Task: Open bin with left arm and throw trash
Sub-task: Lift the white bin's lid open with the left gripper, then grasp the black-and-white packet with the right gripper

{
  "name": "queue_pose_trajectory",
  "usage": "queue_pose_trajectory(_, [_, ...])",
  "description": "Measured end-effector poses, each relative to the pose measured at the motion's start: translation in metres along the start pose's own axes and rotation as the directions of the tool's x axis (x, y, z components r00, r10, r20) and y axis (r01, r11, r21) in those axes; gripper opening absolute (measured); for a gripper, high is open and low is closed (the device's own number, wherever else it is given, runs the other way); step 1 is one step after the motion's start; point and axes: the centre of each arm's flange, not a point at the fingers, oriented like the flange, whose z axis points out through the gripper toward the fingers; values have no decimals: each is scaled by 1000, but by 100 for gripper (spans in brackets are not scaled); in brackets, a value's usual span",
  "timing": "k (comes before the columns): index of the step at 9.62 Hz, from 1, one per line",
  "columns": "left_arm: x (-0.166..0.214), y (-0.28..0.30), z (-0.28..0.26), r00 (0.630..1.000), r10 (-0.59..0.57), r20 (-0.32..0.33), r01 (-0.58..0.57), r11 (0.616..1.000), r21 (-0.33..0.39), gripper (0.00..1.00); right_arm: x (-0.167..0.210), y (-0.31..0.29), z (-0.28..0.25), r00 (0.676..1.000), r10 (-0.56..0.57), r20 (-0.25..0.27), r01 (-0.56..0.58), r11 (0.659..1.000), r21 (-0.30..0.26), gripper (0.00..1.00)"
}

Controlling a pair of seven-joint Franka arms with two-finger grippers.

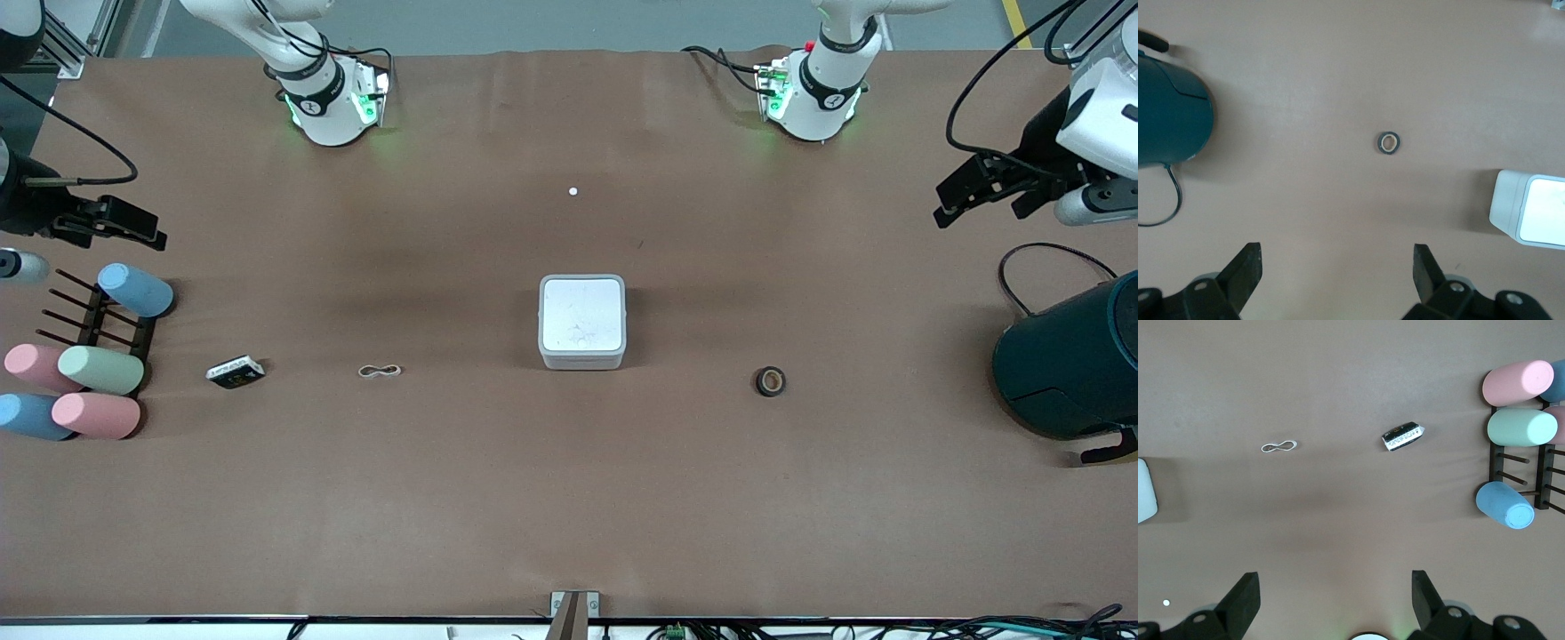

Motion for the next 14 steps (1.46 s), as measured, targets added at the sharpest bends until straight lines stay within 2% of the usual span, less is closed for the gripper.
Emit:
queue_pose_trajectory(2, [4, 10, 5, 1000, 20, 8, -20, 1000, -3, 100, 0, 0, 0, 1000, 0, 0, 0, 1000, 0, 100])
queue_pose_trajectory(4, [-12, 71, 26, 989, 121, 88, -114, 990, -79, 97, 0, 2, 2, 1000, 3, 5, -3, 1000, 0, 100])
queue_pose_trajectory(5, [-21, 121, 51, 973, 196, 123, -184, 978, -101, 84, 3, 7, 11, 1000, 15, 22, -15, 1000, -1, 100])
queue_pose_trajectory(6, [-25, 171, 84, 962, 239, 130, -224, 967, -118, 66, 11, 22, 29, 998, 43, 37, -43, 999, 0, 100])
queue_pose_trajectory(8, [-21, 251, 159, 973, 209, 97, -191, 967, -167, 35, 32, 74, 98, 989, 133, 65, -134, 991, 9, 100])
queue_pose_trajectory(10, [-28, 320, 231, 982, 181, 56, -164, 960, -228, 6, 32, 114, 185, 972, 210, 103, -212, 977, 15, 100])
queue_pose_trajectory(11, [-39, 348, 266, 983, 173, 54, -155, 957, -244, 1, 29, 126, 217, 965, 251, 82, -253, 967, 21, 100])
queue_pose_trajectory(12, [-50, 369, 304, 983, 177, 49, -160, 957, -243, 1, 25, 131, 247, 949, 309, 58, -311, 950, 24, 100])
queue_pose_trajectory(13, [-58, 381, 339, 982, 183, 42, -169, 959, -227, 1, 23, 130, 270, 923, 383, 45, -384, 923, 23, 100])
queue_pose_trajectory(14, [-60, 383, 368, 984, 166, 57, -151, 966, -211, 1, 26, 127, 286, 881, 473, 23, -473, 881, 26, 100])
